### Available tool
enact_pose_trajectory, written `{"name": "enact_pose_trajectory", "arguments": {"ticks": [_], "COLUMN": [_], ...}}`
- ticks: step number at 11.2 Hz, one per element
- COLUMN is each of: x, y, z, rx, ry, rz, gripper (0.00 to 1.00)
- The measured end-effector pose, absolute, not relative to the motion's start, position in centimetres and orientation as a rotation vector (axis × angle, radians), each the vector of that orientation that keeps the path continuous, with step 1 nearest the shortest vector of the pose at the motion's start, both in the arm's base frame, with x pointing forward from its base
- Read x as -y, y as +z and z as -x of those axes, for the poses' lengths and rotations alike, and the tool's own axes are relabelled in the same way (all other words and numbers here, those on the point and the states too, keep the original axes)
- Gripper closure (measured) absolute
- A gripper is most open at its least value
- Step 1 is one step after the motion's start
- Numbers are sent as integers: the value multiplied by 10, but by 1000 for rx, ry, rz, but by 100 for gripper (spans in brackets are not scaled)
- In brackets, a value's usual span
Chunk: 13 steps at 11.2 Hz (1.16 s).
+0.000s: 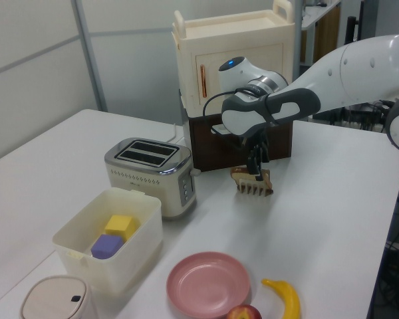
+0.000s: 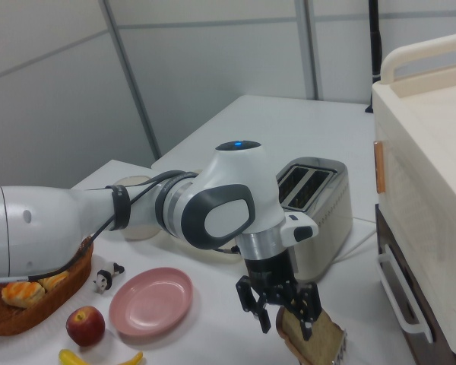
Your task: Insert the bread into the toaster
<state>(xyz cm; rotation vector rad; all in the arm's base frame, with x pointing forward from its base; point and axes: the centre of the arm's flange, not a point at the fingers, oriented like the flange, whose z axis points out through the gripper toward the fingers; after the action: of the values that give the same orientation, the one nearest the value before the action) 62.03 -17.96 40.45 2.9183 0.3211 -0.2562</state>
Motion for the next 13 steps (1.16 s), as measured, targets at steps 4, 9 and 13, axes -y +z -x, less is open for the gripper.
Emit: {"name": "enact_pose_trajectory", "arguments": {"ticks": [4,9,13], "x": [178,178,195], "y": [399,400,439], "z": [-623,-623,-623], "rx": [-330,-331,-285], "ry": [-238,-235,-136], "rz": [-2913,-2912,-2906], "gripper": [41,81,87]}}
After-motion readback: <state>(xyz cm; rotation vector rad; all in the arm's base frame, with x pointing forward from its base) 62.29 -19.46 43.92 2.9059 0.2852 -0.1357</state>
